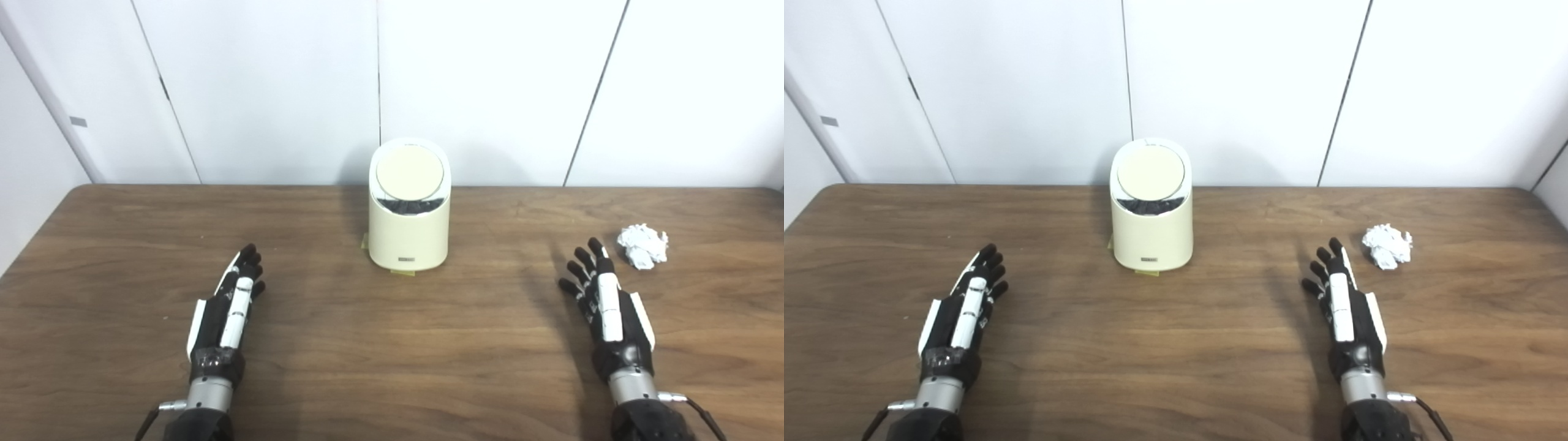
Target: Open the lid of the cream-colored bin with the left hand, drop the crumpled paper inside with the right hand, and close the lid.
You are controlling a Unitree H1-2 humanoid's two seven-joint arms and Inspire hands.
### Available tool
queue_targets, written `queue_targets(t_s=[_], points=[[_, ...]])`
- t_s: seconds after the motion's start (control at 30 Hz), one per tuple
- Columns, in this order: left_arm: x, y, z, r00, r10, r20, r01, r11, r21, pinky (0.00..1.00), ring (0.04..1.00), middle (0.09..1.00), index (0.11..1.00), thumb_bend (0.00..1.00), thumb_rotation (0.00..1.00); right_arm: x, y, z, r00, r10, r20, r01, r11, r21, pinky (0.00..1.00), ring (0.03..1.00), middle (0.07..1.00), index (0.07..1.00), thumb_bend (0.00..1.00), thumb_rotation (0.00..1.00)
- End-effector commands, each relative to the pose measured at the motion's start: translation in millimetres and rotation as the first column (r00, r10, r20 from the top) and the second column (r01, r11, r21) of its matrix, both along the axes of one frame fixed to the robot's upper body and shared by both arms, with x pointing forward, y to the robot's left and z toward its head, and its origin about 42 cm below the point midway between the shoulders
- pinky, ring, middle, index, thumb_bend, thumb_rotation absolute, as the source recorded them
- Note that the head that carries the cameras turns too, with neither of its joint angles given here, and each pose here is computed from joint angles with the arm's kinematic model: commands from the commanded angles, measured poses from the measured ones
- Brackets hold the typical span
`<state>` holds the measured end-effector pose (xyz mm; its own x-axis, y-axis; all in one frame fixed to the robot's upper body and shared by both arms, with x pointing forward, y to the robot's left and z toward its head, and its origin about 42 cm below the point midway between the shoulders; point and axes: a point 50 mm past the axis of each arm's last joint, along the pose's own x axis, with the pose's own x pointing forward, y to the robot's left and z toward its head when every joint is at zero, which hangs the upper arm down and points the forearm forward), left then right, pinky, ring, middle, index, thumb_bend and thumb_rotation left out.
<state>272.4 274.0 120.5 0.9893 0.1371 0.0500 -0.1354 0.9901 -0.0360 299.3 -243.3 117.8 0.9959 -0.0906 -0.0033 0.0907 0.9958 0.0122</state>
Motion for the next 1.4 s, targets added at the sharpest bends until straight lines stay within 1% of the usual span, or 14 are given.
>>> queue_targets(t_s=[0.0,0.13,0.53,0.7,0.77,0.83,0.87,0.97,1.07,1.1,1.13,1.2,1.23,1.37], points=[[3.1,-0.4,15.1,0.998,-0.005,0.058,0.006,1.0,-0.003,0.98,0.95,0.945,0.975,0.41,0.78,3.0,1.5,5.5,1.0,0.017,0.016,-0.017,1.0,-0.01,0.95,0.936,0.956,0.985,0.61,1.0],[3.3,-0.3,14.6,0.999,0.0,0.054,0.0,1.0,-0.004,0.97,0.944,0.938,0.967,0.42,0.76,3.0,1.8,5.0,1.0,0.014,0.02,-0.014,1.0,-0.009,0.94,0.931,0.951,0.981,0.62,0.99],[3.8,1.4,11.8,0.999,-0.01,0.046,0.009,1.0,0.026,0.96,0.944,0.937,0.959,0.43,0.76,3.2,6.1,4.9,1.0,0.017,0.011,-0.017,1.0,-0.015,0.93,0.928,0.948,0.977,0.61,1.0],[3.3,0.3,8.6,0.999,-0.043,0.033,0.04,0.997,0.068,0.99,0.959,0.945,0.976,0.44,0.63,1.8,8.3,2.7,0.999,0.032,0.004,-0.031,0.999,-0.021,0.96,0.936,0.955,0.988,0.6,1.0],[3.3,-2.4,9.7,0.998,-0.047,0.03,0.045,0.996,0.081,1.0,0.971,0.952,0.985,0.44,0.53,0.3,8.5,2.0,0.999,0.032,0.005,-0.032,0.999,-0.018,0.97,0.94,0.957,0.987,0.6,1.0],[5.4,-6.9,16.1,0.999,-0.028,0.025,0.024,0.992,0.122,0.97,0.955,0.937,0.975,0.45,0.44,-1.8,7.6,0.8,0.999,0.032,-0.002,-0.032,0.999,-0.021,0.97,0.94,0.957,0.986,0.6,0.99],[6.0,-8.3,18.3,1.0,-0.02,0.023,0.016,0.99,0.14,0.96,0.945,0.926,0.969,0.47,0.41,-2.4,7.1,0.4,1.0,0.031,-0.005,-0.031,0.999,-0.022,0.97,0.939,0.955,0.983,0.6,0.99],[17.6,-13.7,33.0,0.999,-0.022,0.032,0.015,0.977,0.215,0.97,0.942,0.921,0.97,0.51,0.37,-3.4,5.9,-2.7,1.0,0.03,-0.011,-0.03,0.999,-0.021,0.97,0.935,0.949,0.978,0.58,0.99],[36.5,-20.5,55.6,0.998,-0.048,0.048,0.034,0.964,0.263,0.92,0.909,0.908,0.953,0.61,0.35,-3.7,5.3,-5.8,0.999,0.035,-0.014,-0.035,0.999,-0.029,0.98,0.937,0.947,0.982,0.57,1.0],[43.0,-23.4,63.7,0.997,-0.07,0.046,0.054,0.957,0.286,0.91,0.9,0.904,0.949,0.64,0.35,-4.0,5.0,-6.7,0.999,0.038,-0.014,-0.038,0.998,-0.046,0.98,0.936,0.947,0.985,0.56,1.0],[49.0,-26.7,71.8,0.995,-0.094,0.038,0.078,0.949,0.304,0.91,0.9,0.904,0.951,0.65,0.38,-4.4,4.7,-7.3,0.999,0.04,-0.015,-0.041,0.997,-0.064,0.97,0.935,0.948,0.991,0.56,1.0],[62.7,-36.6,89.5,0.99,-0.139,0.032,0.12,0.931,0.346,0.92,0.914,0.911,0.952,0.64,0.43,-5.6,3.9,-8.4,0.999,0.04,-0.014,-0.041,0.994,-0.101,0.94,0.927,0.942,0.991,0.54,1.0],[69.9,-42.0,97.6,0.987,-0.156,0.037,0.132,0.922,0.365,0.92,0.913,0.912,0.951,0.64,0.44,-6.2,3.7,-9.1,0.999,0.036,-0.017,-0.037,0.994,-0.103,0.93,0.925,0.94,0.99,0.53,1.0],[89.4,-55.6,117.8,0.981,-0.185,0.061,0.143,0.897,0.417,0.87,0.896,0.914,0.954,0.65,0.47,-8.3,3.4,-10.9,0.999,0.038,-0.024,-0.04,0.991,-0.124,0.92,0.918,0.943,0.993,0.52,1.0]])
